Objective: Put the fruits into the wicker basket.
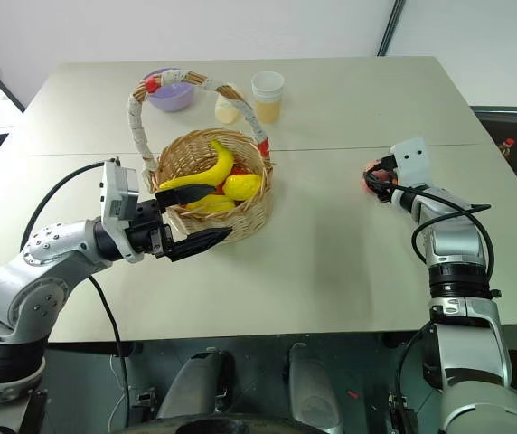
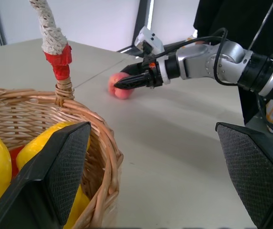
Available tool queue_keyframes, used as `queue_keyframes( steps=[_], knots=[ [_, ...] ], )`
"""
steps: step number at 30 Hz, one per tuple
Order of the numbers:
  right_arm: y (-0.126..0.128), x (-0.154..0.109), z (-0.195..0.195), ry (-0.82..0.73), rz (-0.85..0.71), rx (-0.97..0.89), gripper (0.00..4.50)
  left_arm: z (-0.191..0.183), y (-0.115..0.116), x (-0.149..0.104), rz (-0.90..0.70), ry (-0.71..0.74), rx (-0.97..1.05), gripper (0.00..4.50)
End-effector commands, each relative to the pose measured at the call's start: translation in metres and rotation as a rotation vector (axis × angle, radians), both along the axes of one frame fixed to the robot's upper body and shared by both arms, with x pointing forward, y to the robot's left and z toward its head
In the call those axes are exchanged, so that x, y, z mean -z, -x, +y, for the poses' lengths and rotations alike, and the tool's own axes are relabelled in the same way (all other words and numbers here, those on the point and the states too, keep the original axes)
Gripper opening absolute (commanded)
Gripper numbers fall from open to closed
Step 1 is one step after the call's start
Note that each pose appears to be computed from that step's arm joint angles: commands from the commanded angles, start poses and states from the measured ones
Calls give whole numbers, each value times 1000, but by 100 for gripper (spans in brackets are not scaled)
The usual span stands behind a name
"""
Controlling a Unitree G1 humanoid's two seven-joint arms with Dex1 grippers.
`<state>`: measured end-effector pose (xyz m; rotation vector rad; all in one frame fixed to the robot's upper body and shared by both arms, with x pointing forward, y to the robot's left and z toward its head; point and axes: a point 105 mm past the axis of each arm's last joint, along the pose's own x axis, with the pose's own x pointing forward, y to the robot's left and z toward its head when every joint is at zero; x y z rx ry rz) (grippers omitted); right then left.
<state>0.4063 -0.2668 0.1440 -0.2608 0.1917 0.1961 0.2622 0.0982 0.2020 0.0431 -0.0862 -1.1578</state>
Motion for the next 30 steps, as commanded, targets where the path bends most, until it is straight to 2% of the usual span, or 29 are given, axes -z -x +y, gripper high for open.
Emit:
queue_keyframes(
  steps=[1, 3, 6, 9, 11, 14, 17, 19, 21, 25, 28, 30],
  knots=[
    [5, -18, 4, 32, -63, -38, 185, 7, 2, -9, -51, -6, -22, 450],
    [12, -34, 10, 78, -115, -92, 185, 17, -1, -9, -53, -19, -60, 450],
    [35, -63, 35, 133, -197, -274, 185, 39, -5, -7, -48, -47, -130, 450],
    [80, -91, 94, 148, -263, -627, 185, 69, -7, -5, -31, -72, -221, 450],
    [102, -96, 127, 103, -247, -798, 185, 82, -8, -5, -25, -76, -260, 450],
    [117, -96, 175, 60, -247, -947, 185, 95, -9, -4, -23, -83, -301, 450],
    [115, -97, 218, 3, -275, -993, 185, 98, -8, -4, -27, -92, -318, 450],
    [93, -96, 242, -50, -280, -899, 185, 98, -6, -4, -28, -87, -325, 450],
    [73, -91, 256, -74, -260, -806, 185, 97, -2, -3, -28, -85, -327, 450],
    [64, -85, 271, -93, -240, -798, 185, 95, 1, -3, -31, -74, -343, 450],
    [66, -87, 274, -97, -252, -818, 331, 93, 3, -4, -32, -66, -349, 450],
    [74, -99, 276, -105, -320, -852, 430, 92, 5, -3, -31, -63, -349, 450]
  ],
)
